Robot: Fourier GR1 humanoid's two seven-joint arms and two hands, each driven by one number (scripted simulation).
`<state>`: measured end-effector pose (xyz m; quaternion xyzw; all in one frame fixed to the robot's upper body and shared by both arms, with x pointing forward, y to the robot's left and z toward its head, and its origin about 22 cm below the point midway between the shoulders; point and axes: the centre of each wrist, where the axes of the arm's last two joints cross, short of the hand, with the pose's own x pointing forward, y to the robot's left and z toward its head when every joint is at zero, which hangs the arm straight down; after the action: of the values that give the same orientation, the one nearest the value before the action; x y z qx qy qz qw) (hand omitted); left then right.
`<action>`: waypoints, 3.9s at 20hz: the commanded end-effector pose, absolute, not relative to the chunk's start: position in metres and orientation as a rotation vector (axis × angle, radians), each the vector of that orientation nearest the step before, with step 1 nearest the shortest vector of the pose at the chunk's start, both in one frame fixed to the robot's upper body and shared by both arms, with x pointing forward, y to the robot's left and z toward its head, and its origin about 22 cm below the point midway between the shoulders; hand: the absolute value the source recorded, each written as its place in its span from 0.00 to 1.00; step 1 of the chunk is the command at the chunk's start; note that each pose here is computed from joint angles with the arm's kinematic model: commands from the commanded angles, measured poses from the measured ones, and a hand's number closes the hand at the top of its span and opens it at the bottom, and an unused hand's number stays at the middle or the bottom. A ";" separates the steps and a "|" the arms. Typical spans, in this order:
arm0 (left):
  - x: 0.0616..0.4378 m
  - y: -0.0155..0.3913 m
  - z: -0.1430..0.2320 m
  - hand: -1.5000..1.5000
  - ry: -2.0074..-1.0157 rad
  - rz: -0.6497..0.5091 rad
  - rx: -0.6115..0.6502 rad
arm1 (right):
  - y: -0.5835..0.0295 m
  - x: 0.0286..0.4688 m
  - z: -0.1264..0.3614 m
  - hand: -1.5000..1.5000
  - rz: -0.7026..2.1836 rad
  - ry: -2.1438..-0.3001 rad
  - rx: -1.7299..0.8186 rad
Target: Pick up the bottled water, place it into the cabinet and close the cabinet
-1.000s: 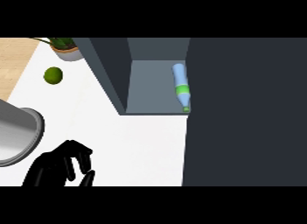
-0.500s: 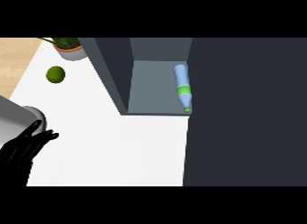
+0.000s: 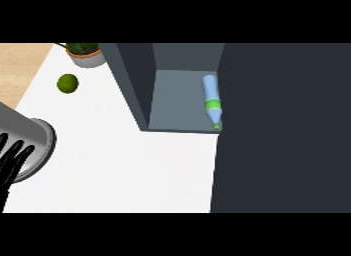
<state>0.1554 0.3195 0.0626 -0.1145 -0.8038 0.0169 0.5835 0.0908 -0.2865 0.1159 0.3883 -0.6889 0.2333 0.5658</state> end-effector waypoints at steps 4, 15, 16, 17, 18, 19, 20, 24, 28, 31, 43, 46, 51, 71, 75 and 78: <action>0.149 0.339 0.070 0.00 -1.860 0.030 -0.257 | -0.250 0.086 0.178 1.00 0.930 -1.697 0.802; 0.140 0.364 0.075 0.00 -1.853 0.025 -0.247 | -0.218 0.110 0.168 1.00 0.835 -1.656 0.877; 0.138 0.366 0.075 0.00 -1.850 0.032 -0.242 | -0.215 0.112 0.168 1.00 0.831 -1.653 0.872; 0.135 0.368 0.076 0.00 -1.838 0.008 -0.260 | -0.210 0.116 0.166 1.00 0.820 -1.645 0.895; 0.137 0.371 0.078 0.00 -1.849 0.013 -0.253 | -0.207 0.118 0.170 1.00 0.840 -1.653 0.876; 0.135 0.372 0.077 0.00 -1.829 0.019 -0.265 | -0.201 0.121 0.168 1.00 0.838 -1.634 0.896; 0.137 0.377 0.080 0.00 -1.857 0.021 -0.261 | -0.197 0.124 0.168 1.00 0.810 -1.647 0.906; 0.134 0.382 0.085 0.00 -1.852 0.005 -0.283 | -0.173 0.135 0.171 1.00 0.789 -1.643 0.951; 0.133 0.393 0.086 0.00 -1.865 0.003 -0.259 | -0.152 0.154 0.177 1.00 0.738 -1.653 0.939; 0.130 0.398 0.087 0.00 -1.860 -0.013 -0.275 | -0.132 0.161 0.182 1.00 0.671 -1.631 0.959; 0.117 0.434 0.097 0.00 -1.893 -0.008 -0.295 | -0.020 0.212 0.232 1.00 1.011 -1.337 1.115; 0.103 0.450 0.093 0.00 -1.886 0.013 -0.276 | -0.003 0.233 0.250 1.00 1.048 -1.297 1.100; 0.078 0.460 0.092 0.00 -1.902 0.041 -0.232 | -0.006 0.269 0.232 1.00 0.867 -1.177 1.128; 0.055 0.454 0.092 0.00 -1.880 0.060 -0.221 | -0.087 0.384 0.175 1.00 0.640 -1.348 0.978; 0.054 0.469 0.090 0.00 -1.887 0.066 -0.206 | -0.073 0.388 0.185 1.00 0.637 -1.429 0.931; 0.056 0.459 0.087 0.00 -1.872 0.065 -0.229 | -0.070 0.391 0.206 1.00 0.655 -1.480 0.910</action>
<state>0.0527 0.4593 0.0900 -0.0809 -0.7997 0.0320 0.5940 0.3671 -0.0516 0.1826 0.4427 -0.5838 0.3314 0.5944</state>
